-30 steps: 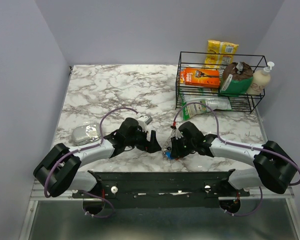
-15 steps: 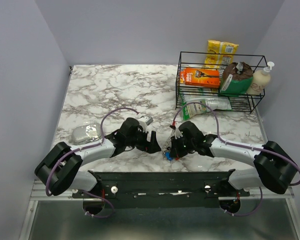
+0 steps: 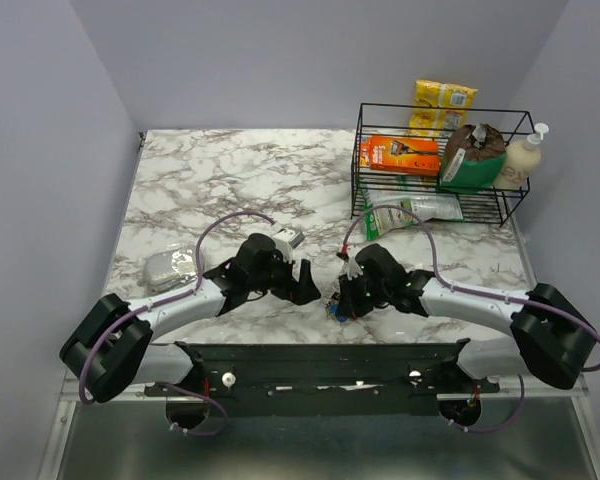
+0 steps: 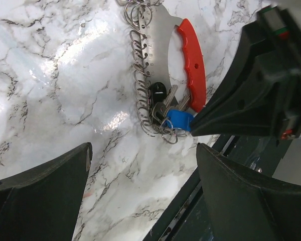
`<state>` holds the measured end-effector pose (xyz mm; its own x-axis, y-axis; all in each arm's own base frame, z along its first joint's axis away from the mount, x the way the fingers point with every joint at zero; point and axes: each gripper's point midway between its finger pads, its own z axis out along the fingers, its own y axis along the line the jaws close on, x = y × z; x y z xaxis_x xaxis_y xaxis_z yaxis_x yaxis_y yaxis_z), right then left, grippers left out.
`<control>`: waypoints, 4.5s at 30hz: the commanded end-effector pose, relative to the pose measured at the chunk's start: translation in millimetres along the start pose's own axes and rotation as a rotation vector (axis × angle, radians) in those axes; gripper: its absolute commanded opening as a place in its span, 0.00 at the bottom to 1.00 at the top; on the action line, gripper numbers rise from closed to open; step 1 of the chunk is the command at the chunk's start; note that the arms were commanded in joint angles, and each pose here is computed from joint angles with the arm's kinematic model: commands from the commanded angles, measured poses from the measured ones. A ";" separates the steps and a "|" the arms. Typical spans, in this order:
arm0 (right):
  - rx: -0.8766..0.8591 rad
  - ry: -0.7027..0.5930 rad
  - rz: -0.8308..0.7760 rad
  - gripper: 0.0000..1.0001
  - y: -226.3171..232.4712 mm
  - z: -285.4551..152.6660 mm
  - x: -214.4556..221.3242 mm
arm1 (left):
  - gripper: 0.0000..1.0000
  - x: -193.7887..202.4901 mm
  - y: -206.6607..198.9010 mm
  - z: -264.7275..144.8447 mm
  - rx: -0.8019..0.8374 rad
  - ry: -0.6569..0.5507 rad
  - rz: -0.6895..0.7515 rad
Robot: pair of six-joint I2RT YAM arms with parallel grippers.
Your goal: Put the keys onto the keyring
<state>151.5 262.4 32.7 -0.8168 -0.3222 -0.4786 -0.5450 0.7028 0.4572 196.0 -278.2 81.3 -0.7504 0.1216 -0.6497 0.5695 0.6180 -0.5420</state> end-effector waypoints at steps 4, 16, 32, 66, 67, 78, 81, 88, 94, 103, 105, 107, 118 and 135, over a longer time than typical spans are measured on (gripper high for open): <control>0.067 -0.262 -0.042 0.16 8.0 -43.6 -55.9 | 0.94 -16.9 -3.9 -8.5 -0.019 -0.060 0.048; 0.197 -0.681 0.015 0.35 -10.1 -132.1 -85.4 | 0.99 -47.6 5.8 -36.9 -0.148 -0.187 0.148; 0.272 -0.830 0.040 0.49 -25.9 -168.5 -85.1 | 0.99 -88.8 30.9 -87.1 -0.399 -0.424 0.092; 0.245 -0.912 -0.039 1.00 -14.5 -187.1 -98.5 | 0.99 -105.1 55.2 -142.6 -0.560 -0.719 -0.051; 0.244 -0.913 -0.041 1.00 -14.3 -186.2 -98.9 | 0.99 -104.8 55.7 -142.0 -0.562 -0.717 -0.041; 0.266 -0.926 -0.065 1.00 -13.9 -189.3 -107.8 | 0.99 -124.0 36.1 -150.5 -0.544 -0.678 0.014; 0.271 -0.925 -0.071 1.00 -13.7 -188.2 -110.4 | 0.99 -134.3 27.2 -156.9 -0.530 -0.692 0.043; 0.279 -0.950 -0.097 1.00 -8.4 -196.6 -122.2 | 0.99 -158.4 -1.4 -179.3 -0.475 -0.718 0.089; 0.284 -0.978 -0.119 1.00 -3.6 -208.2 -129.9 | 0.99 -155.5 -32.5 -179.0 -0.346 -0.628 0.249; 0.279 -1.040 -0.138 1.00 5.8 -230.3 -141.6 | 0.99 -160.6 -35.4 -191.5 -0.378 -0.610 0.279; 0.273 -1.060 -0.146 1.00 10.4 -239.2 -145.6 | 0.99 -162.1 -33.4 -195.3 -0.399 -0.617 0.277; 0.271 -1.075 -0.151 1.00 12.1 -244.7 -146.8 | 0.99 -163.9 -31.3 -199.6 -0.419 -0.626 0.282; 0.237 -1.139 -0.177 1.00 26.5 -266.7 -157.2 | 0.99 -164.4 -26.6 -207.5 -0.460 -0.631 0.282; 0.316 -1.099 -0.182 1.00 6.2 -243.2 -152.4 | 0.99 -149.4 -5.5 -182.6 -0.509 -0.545 0.264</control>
<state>219.4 165.5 300.7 -0.0570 0.2073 -0.9766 -0.4761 0.8542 0.2091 239.7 -162.0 292.6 -0.2391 -0.0259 -0.9706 0.4180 0.8995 -0.1270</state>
